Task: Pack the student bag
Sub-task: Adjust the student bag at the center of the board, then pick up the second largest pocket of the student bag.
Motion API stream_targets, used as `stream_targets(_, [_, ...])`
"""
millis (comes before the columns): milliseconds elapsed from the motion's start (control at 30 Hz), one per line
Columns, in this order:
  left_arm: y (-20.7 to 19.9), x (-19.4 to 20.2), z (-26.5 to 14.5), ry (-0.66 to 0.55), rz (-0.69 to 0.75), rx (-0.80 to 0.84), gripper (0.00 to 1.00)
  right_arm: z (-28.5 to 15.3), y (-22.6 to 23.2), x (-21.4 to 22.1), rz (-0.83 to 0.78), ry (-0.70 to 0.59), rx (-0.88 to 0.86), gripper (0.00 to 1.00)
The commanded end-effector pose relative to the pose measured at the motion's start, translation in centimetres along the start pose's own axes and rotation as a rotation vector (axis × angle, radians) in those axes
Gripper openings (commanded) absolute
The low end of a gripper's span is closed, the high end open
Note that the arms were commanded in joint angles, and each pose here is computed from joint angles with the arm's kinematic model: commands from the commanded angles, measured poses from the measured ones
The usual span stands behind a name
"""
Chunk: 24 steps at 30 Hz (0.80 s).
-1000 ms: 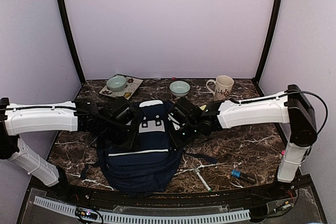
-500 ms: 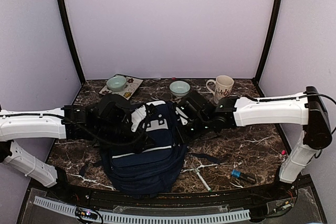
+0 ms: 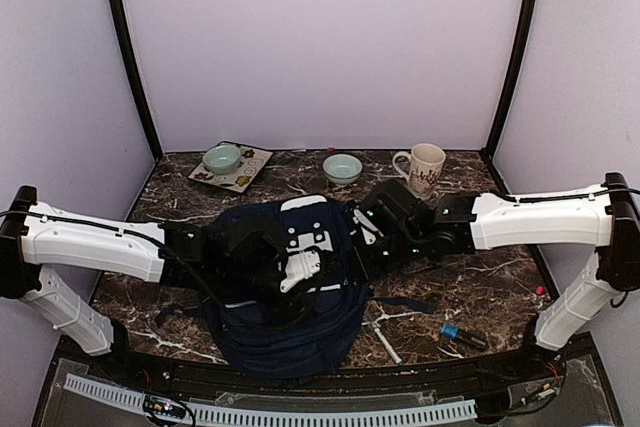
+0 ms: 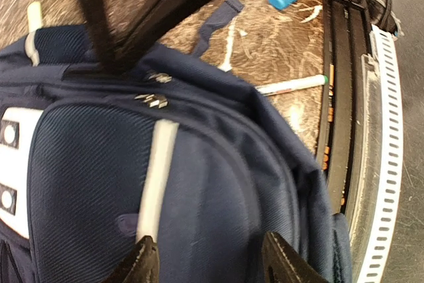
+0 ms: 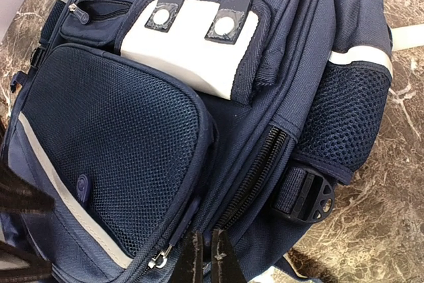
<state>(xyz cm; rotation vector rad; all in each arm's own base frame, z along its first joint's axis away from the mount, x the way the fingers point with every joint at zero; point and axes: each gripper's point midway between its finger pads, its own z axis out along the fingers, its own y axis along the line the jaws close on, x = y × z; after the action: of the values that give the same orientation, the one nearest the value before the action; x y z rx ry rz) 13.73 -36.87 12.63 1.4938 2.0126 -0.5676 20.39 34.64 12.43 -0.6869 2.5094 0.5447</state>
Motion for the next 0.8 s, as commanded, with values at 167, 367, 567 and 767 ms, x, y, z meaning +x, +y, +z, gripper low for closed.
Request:
stream_targets(167, [-0.6,-2.7,0.8,-0.061,0.12,-0.069,0.56,-1.0,0.1,-0.4,-0.001,-0.027,-0.012,0.0])
stream_targets(367, [0.7,-2.0,2.2,-0.009,0.146,-0.155,0.48,-1.2,0.0,-0.2,0.001,-0.023,-0.009,0.0])
stream_targets(567, [2.5,-4.6,0.6,-0.096,0.15,-0.273,0.06,-1.2,-0.3,0.1,0.002,-0.007,-0.002,0.0])
stream_targets(767, [3.5,-6.7,-1.4,-0.154,0.115,-0.339,0.0,-1.1,-0.6,0.5,0.001,0.01,0.009,0.0])
